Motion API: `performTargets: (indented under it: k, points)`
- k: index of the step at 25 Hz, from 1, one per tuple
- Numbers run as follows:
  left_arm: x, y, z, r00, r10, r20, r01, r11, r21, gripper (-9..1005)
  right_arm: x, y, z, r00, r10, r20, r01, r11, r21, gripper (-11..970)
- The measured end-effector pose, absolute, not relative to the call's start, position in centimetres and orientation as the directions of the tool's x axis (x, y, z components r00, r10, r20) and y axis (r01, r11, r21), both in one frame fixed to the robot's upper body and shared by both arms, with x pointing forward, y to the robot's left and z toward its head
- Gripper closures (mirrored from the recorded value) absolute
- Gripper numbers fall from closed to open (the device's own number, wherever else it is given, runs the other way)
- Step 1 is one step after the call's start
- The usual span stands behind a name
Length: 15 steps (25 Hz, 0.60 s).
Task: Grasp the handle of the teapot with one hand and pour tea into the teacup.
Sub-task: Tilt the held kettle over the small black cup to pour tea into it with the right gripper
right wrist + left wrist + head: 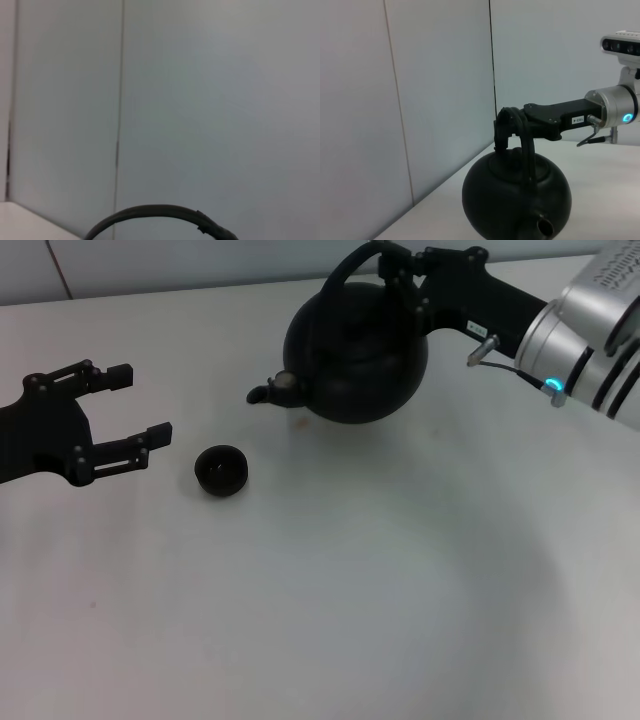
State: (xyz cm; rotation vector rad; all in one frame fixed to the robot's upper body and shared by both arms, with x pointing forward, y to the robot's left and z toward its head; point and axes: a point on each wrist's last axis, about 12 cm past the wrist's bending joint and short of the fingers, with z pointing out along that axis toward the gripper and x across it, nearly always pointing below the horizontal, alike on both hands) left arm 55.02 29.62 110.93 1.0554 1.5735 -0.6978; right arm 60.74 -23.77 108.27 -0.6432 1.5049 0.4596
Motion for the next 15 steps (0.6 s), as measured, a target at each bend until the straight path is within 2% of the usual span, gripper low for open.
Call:
performTargets:
  k: [15]
  points:
    - [54.6, 29.9, 110.9, -0.041, 0.275, -0.961, 0.898, 0.431, 0.085, 194, 61.7, -22.5, 108.6, 0.049, -0.197, -0.979, -0.674, 0.717, -0.178, 861]
